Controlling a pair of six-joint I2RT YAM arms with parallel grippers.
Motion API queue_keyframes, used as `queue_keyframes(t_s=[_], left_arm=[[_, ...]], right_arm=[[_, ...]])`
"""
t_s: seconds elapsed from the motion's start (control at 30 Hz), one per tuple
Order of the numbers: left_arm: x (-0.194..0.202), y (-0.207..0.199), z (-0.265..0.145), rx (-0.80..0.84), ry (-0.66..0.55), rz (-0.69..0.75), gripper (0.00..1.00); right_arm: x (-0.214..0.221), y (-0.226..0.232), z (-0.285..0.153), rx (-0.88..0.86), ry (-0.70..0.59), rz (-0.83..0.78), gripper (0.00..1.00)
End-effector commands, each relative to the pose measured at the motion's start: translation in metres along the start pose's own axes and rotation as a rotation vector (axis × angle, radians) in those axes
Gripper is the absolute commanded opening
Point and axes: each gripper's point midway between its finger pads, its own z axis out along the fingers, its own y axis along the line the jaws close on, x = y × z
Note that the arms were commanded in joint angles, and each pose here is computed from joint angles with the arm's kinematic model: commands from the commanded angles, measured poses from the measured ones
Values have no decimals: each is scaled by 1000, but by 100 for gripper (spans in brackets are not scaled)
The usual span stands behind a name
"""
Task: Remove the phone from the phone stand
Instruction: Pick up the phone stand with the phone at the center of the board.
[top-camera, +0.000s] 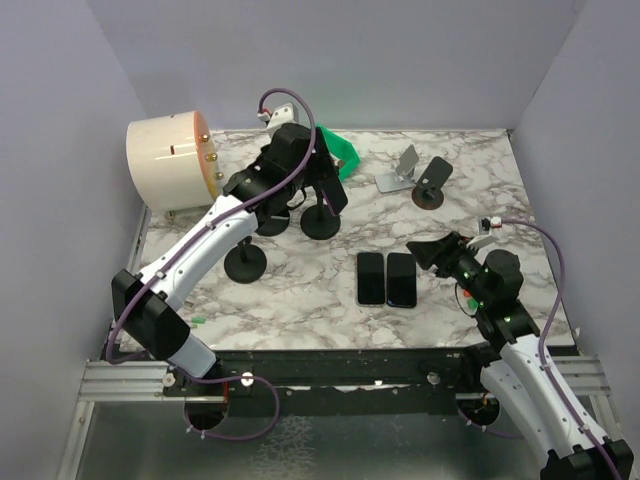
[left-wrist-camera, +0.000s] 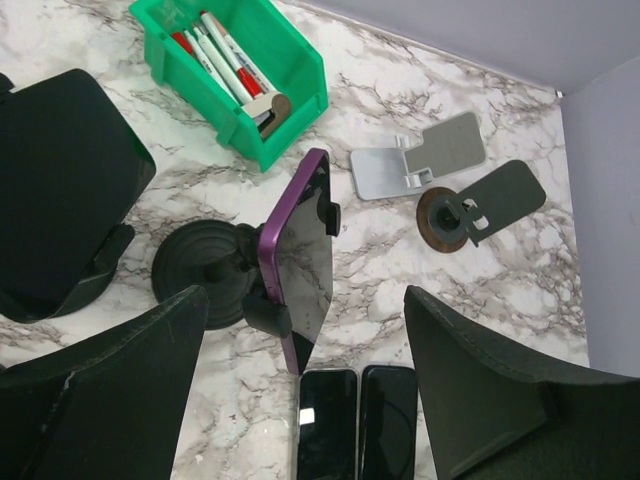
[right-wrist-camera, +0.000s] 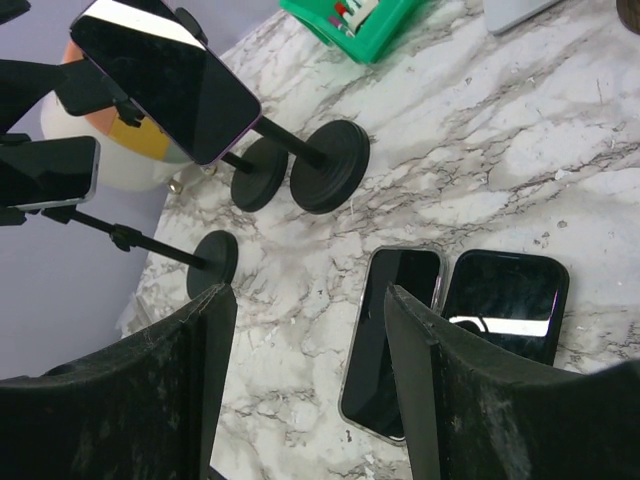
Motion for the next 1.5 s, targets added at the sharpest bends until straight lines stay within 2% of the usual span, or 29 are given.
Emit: queue_keyframes(t_s=[0.0, 0.3, 0.47, 0.57, 0.83, 1.23, 1.47], left_arm=[[-7, -15, 3, 51, 9, 11, 79], [7, 0, 30, -21, 17, 12, 73], [11, -1, 40, -4, 29, 26, 68], [11, -3, 44, 12, 31, 35, 61], [18, -5, 54, 96, 65, 19, 33], [24, -1, 60, 130, 82, -5, 26], [22, -6, 55, 166, 70, 3, 12]], right_arm=[[-2, 7, -3, -30, -6, -17, 65], [-11, 15, -7, -48, -20, -59, 65], [-12, 17, -7, -53, -20, -64, 64], [-11, 17, -7, -53, -14, -66, 64], [-15, 20, -7, -55, -21, -71, 64], [-8, 11, -8, -20, 3, -71, 64], [-8, 11, -8, -19, 3, -72, 64]])
